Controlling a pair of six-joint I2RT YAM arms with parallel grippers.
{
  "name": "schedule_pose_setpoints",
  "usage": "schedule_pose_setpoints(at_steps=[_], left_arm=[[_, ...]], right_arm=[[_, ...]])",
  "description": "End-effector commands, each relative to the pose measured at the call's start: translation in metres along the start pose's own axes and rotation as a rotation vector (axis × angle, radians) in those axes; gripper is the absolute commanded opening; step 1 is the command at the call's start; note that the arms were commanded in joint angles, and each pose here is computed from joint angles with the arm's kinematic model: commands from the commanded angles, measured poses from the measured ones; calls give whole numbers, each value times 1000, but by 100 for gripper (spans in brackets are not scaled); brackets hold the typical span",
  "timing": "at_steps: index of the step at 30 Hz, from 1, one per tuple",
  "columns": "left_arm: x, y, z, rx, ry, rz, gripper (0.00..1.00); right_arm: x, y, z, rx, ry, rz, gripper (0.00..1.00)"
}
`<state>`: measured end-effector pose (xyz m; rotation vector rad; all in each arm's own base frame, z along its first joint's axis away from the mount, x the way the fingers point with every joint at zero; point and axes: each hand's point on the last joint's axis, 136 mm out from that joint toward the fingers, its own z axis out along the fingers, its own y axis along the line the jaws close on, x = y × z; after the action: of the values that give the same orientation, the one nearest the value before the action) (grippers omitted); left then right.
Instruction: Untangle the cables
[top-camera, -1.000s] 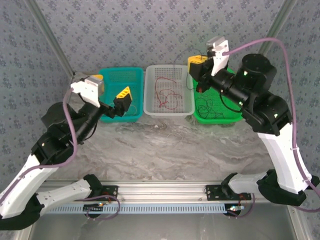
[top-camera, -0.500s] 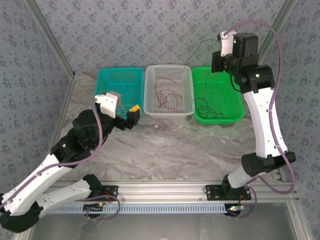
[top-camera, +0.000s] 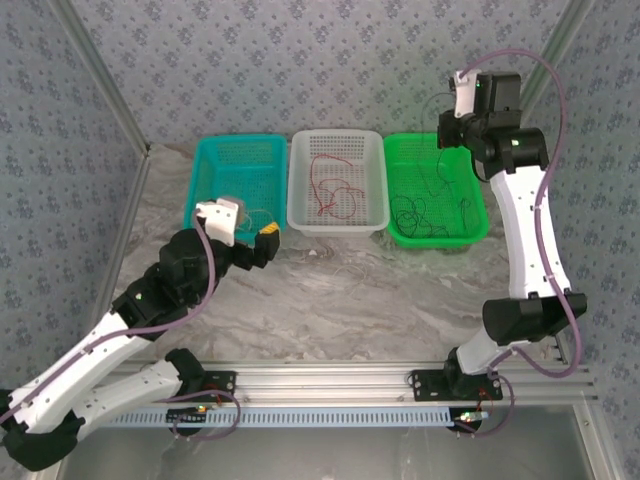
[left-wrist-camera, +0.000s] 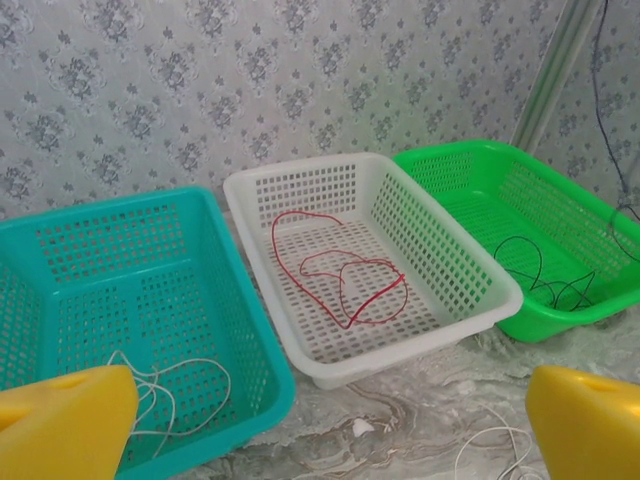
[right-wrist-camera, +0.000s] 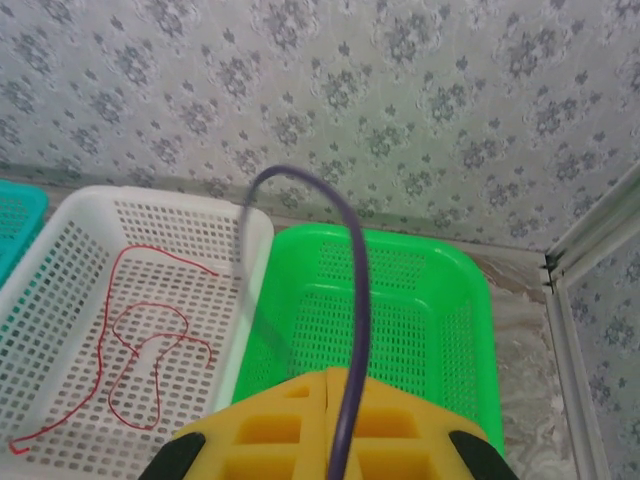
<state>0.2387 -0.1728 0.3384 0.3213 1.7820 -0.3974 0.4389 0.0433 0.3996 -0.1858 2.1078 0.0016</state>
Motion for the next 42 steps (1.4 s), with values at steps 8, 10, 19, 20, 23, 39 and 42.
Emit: schedule_pose_setpoints(at_steps=[8, 10, 19, 20, 23, 39, 42], left_arm=[[46, 0, 11, 12, 94, -51, 100], [61, -2, 14, 25, 123, -70, 99], [110, -15, 29, 76, 236, -128, 99], [114, -16, 30, 78, 251, -128, 99], [123, -20, 34, 93, 285, -131, 99], [166, -37, 59, 119, 443, -95, 95], [168, -40, 61, 131, 440, -114, 96]], right_arm=[[96, -31, 74, 45, 266, 75, 8], [114, -37, 84, 55, 327, 93, 10], [178, -36, 122, 38, 515, 136, 15], [182, -34, 124, 30, 523, 142, 16], [194, -31, 130, 20, 563, 153, 35], [173, 31, 53, -68, 376, 117, 89], [181, 59, 32, -112, 326, 103, 89]])
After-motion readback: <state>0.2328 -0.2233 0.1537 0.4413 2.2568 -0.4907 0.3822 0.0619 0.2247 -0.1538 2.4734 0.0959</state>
